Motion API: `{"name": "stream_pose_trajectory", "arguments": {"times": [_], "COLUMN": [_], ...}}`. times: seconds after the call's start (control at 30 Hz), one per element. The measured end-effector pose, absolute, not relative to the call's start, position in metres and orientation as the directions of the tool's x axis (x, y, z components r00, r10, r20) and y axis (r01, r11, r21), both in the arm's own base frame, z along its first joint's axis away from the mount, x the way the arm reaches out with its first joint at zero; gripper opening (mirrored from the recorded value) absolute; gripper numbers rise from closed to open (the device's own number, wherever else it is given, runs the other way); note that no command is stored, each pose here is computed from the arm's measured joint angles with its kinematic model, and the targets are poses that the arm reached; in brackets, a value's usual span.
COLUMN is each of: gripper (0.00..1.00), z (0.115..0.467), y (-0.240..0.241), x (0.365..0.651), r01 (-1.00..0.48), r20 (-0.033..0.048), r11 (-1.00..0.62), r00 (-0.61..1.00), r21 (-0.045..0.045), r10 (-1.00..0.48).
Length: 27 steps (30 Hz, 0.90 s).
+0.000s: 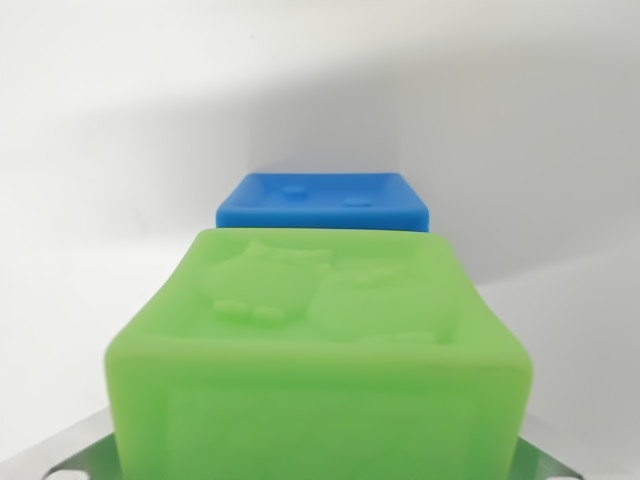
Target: Stack cube
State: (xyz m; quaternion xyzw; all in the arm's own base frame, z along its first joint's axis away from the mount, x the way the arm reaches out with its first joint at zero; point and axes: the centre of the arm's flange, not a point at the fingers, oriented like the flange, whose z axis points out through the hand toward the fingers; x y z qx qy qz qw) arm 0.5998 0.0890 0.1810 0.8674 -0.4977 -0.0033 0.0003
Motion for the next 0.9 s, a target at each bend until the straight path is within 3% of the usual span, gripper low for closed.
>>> {"name": "stream_pose_trajectory", "arguments": {"times": [0.6, 0.63, 0.9], "gripper": [0.00, 1.00, 1.00], "z": [0.169, 0.169, 0.170], "y": [0.089, 0.089, 0.089], "x": [0.600, 0.600, 0.600], "r01": [-0.863, -0.863, -0.863], "r20": [-0.0050, -0.0050, -0.0047], "r11": [-0.504, -0.504, -0.504], "r00": [0.504, 0.504, 0.504], "r21": [0.0026, 0.0025, 0.0020], "r10": [-0.863, -0.863, -0.863]}}
